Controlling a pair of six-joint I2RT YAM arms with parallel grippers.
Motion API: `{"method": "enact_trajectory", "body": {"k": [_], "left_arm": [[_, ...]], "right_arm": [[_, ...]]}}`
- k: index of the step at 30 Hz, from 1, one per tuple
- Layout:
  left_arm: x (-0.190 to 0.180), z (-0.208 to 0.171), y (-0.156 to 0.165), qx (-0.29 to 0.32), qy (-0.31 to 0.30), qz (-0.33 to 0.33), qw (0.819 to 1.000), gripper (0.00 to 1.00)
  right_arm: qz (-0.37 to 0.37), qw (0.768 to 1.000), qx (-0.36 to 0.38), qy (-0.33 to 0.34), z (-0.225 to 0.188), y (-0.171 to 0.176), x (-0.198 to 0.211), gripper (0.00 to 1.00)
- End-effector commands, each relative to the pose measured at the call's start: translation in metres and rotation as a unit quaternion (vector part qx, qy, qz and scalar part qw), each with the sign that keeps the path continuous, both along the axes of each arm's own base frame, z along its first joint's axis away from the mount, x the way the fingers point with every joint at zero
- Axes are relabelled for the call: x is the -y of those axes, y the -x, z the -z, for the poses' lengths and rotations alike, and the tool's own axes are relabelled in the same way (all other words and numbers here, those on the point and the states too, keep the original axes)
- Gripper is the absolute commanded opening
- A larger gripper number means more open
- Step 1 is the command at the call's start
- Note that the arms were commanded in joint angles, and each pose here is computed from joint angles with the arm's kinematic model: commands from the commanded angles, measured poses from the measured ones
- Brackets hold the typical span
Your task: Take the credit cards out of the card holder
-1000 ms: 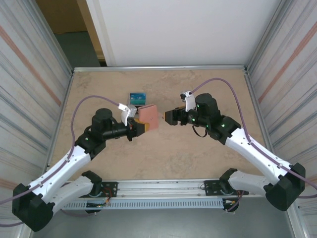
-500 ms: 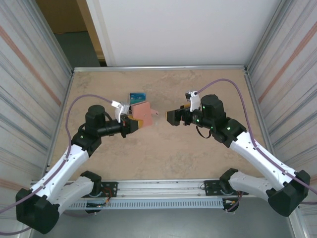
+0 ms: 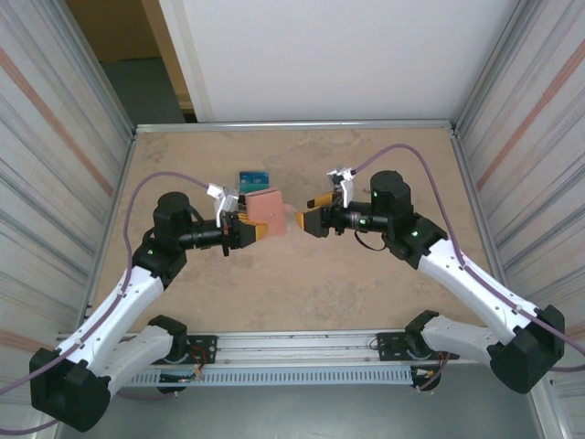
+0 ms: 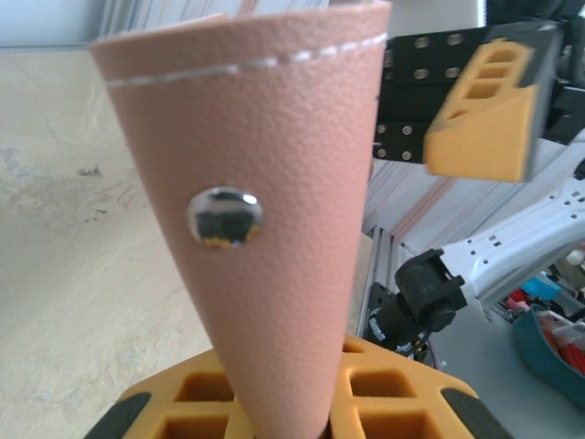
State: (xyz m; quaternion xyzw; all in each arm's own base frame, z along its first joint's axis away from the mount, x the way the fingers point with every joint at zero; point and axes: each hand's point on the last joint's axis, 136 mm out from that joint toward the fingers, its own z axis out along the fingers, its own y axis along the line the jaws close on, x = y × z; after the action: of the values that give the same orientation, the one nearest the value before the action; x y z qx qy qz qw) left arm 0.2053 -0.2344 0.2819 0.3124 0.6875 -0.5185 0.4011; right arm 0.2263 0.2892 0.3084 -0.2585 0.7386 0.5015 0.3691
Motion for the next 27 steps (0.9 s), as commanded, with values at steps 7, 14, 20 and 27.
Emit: {"method": "enact_trajectory", "body": {"k": [7,14,20,27], "left_arm": [[0.01,-0.027,0.022,0.041,0.036,0.074,0.996,0.0],[0.016,-0.034,0.045,0.059,0.046,0.13,0.989,0.0],[0.016,-0.036,0.052,0.065,0.049,0.137,0.987,0.0],[0.016,-0.041,0.053,0.07,0.051,0.135,0.987,0.0]], "right_arm": [[-0.069,0.997,-0.004,-0.021,-0.003,0.011,-0.015,0.68],[-0.101,0.994,0.002,-0.037,-0.003,0.018,-0.019,0.49],[-0.142,0.988,0.015,-0.053,-0.008,0.031,-0.019,0.41],[-0.174,0.983,0.016,-0.059,-0.009,0.043,-0.02,0.41]]}}
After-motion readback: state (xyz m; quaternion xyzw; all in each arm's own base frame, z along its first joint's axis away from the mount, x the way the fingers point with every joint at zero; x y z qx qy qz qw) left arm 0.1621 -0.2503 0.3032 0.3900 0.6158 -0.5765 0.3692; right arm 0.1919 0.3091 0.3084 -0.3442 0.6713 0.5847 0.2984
